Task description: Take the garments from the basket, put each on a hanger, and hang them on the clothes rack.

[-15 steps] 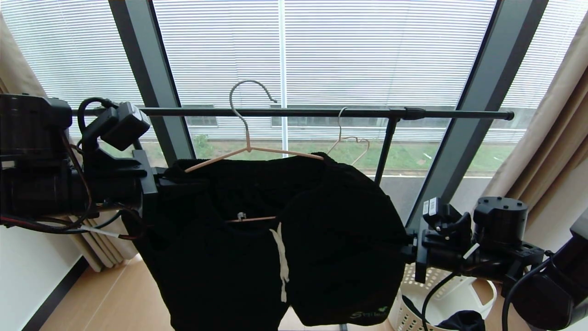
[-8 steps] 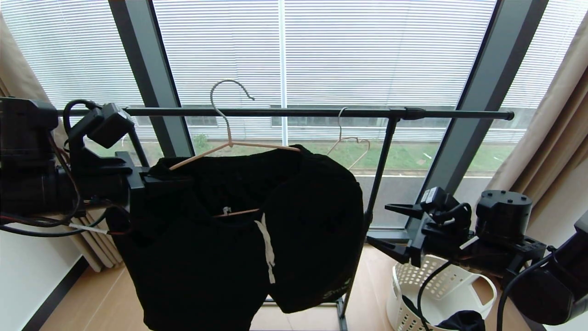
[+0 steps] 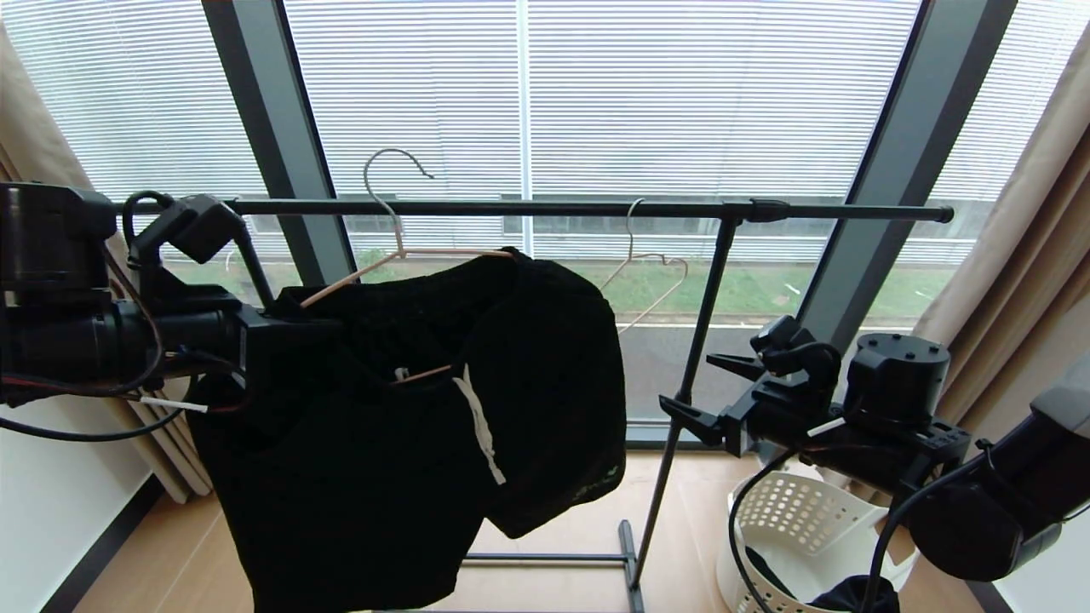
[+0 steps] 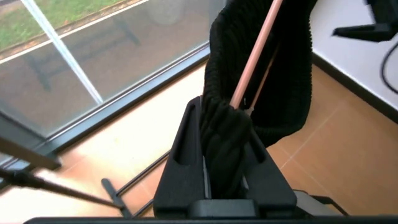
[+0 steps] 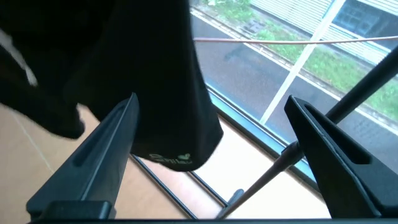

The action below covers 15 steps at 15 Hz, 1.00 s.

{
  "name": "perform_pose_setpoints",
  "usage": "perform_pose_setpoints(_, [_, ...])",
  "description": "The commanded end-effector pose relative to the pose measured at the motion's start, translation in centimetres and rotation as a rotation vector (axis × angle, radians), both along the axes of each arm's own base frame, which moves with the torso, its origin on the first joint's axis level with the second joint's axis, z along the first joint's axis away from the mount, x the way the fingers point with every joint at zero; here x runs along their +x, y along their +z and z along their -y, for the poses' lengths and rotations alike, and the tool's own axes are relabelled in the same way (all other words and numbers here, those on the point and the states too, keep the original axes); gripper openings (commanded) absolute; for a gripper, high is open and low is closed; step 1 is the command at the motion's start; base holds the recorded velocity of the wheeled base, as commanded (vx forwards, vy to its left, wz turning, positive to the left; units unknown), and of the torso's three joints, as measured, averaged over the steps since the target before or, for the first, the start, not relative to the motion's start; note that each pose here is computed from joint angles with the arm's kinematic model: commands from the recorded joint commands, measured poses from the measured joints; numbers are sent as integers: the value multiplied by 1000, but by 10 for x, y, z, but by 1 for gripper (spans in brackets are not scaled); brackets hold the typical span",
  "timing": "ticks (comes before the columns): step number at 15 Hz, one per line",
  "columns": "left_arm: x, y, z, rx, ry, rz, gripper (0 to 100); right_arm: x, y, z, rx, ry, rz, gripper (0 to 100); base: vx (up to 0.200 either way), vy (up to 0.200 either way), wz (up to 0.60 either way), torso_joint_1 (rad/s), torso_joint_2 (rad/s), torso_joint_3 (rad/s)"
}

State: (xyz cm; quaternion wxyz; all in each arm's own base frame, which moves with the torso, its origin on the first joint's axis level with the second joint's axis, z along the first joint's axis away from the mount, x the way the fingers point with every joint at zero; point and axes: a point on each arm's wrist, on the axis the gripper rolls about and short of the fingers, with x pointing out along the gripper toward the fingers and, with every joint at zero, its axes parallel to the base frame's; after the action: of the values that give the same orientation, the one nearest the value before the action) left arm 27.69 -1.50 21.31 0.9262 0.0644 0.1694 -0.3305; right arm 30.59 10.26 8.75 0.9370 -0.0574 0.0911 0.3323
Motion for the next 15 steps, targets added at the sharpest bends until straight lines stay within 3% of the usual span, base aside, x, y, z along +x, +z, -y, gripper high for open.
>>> perform_pose_setpoints(1, [11,-15,18,48,17,-47,0,2,0,-2,1,4,2,100,0,0,0,0,0,0])
perform_pose_setpoints(5, [11,-24,35,89,-35,-70,0,1,-1,-2,0,4,-1,100,0,0,0,0,0,0])
perform_pose_setpoints(8, [10,-42,33,249,-31,-138,0,2,-2,-2,-2,2,-4,100,0,0,0,0,0,0])
perform_pose_setpoints(12, [11,-56,33,321,-35,-168,0,2,-5,-3,-5,2,-14,100,0,0,0,0,0,0])
perform_pose_setpoints(15, [18,-68,35,391,17,-201,0,3,-7,-3,-6,2,-19,100,0,0,0,0,0,0])
